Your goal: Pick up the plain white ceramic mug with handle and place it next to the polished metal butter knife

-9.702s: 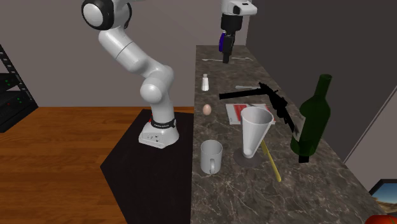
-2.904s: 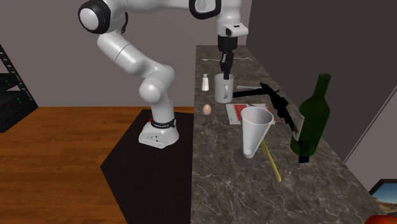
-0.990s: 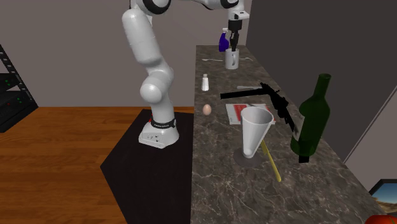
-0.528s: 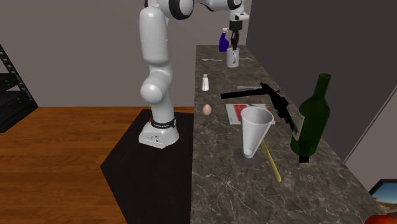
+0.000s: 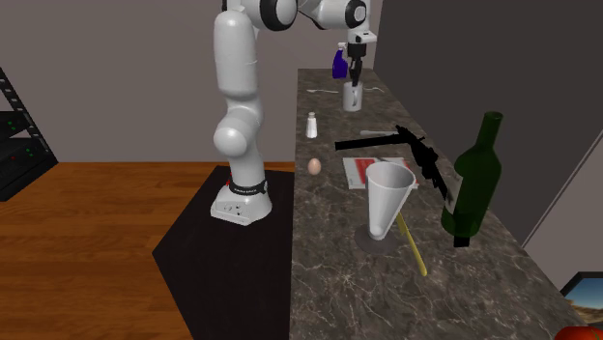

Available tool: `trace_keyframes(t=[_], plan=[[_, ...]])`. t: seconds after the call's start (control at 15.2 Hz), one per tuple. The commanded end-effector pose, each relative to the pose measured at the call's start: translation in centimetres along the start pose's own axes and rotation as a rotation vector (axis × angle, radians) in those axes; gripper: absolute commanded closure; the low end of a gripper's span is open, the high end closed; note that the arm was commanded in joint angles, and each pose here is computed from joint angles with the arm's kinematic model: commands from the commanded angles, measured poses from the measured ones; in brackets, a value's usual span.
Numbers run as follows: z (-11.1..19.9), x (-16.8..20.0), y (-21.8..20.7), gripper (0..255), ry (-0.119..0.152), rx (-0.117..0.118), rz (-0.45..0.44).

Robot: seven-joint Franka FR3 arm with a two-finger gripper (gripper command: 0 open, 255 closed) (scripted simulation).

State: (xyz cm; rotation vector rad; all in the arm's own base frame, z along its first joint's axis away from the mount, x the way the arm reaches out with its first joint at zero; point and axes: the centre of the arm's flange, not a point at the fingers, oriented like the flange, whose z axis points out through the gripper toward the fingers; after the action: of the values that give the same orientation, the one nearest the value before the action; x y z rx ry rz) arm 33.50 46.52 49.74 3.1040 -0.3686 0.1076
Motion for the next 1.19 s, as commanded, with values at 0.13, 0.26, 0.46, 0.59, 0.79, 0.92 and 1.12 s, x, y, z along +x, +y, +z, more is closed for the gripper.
trace_keyframes(t=[0.13, 0.26, 0.46, 0.59, 0.79, 0.92, 1.12], plan=[[2.2, -0.1, 0.0, 255, 0.000, 0.000, 0.000], [3.3, -0.2, 0.0, 255, 0.000, 0.000, 0.000], [4.8, -0.3, 0.0, 255, 0.000, 0.000, 0.000], [5.9, -0.4, 0.0, 255, 0.000, 0.000, 0.000], [7.5, -0.5, 0.0, 255, 0.000, 0.000, 0.000], [8.5, -0.5, 0.0, 255, 0.000, 0.000, 0.000], [10.1, -0.7, 0.0, 255, 0.000, 0.000, 0.000]])
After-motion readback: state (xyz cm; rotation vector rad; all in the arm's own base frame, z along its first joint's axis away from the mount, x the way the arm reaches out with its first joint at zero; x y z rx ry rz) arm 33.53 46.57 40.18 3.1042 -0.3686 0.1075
